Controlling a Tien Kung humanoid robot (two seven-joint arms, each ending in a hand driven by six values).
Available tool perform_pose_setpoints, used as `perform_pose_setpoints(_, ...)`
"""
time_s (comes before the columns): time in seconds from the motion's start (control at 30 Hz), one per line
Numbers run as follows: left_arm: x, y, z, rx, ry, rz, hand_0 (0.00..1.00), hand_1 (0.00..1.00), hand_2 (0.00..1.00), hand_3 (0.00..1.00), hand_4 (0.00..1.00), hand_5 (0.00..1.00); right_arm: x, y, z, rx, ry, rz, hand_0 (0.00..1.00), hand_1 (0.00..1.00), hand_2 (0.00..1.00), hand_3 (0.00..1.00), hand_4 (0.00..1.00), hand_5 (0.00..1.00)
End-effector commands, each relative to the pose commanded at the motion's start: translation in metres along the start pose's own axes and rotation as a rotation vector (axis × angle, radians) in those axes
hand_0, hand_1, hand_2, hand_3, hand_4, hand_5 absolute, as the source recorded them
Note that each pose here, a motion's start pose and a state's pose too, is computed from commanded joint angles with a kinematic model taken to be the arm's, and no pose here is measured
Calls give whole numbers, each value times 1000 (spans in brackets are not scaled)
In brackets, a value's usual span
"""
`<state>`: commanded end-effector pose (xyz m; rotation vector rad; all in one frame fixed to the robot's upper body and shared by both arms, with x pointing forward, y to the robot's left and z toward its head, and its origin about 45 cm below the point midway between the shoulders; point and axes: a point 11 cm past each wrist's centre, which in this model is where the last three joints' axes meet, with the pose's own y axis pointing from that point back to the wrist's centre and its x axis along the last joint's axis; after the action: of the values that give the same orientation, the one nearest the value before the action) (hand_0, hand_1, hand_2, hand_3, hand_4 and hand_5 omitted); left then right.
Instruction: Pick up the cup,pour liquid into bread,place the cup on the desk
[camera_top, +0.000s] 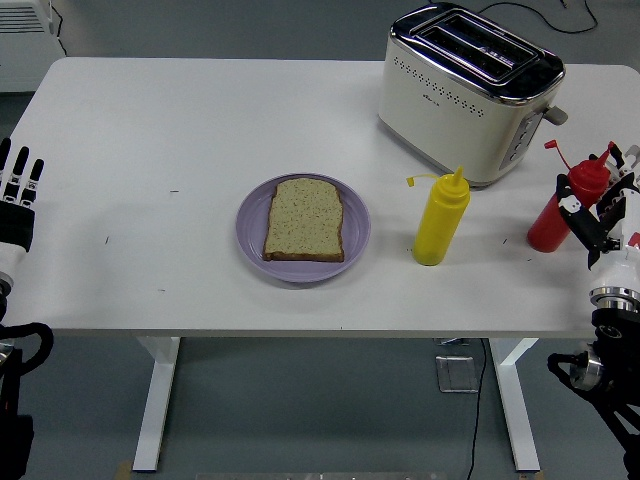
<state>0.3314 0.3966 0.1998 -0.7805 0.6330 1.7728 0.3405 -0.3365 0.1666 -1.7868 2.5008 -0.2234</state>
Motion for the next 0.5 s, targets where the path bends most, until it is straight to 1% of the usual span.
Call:
perform_pose_setpoints(0.03,0,0,0,0,-1,-1,788,736,734,693,546,998,3,3,-1,1,-4,0,882,827,926,993,753,200)
perform_pose_setpoints(0.07,0,0,0,0,-1,-1,788,736,733,693,546,998,5,6,-1,0,-7,-1,907,853,961,998,755,209)
perform_pose_setpoints(0.23,-1,0,0,0,-2,-3,788,736,733,693,546,998,18,26,-7,2,5,-27,907,853,961,998,755,209)
perform_pose_setpoints(0.3,-1,0,0,1,-2,-3,787,736,733,693,545,998,24,33,-10,5,14,-31,925,867,973,998,764,217)
perform_pose_setpoints(0.4,-1,0,0,2,-2,-4,787,736,733,693,545,998,30,39,-14,7,15,-27,925,867,973,998,764,217)
perform_pose_setpoints(0.5,-2,-1,-1,3,-3,-7,787,736,734,694,545,998,43,45,-21,14,-30,10,931,868,968,998,781,228)
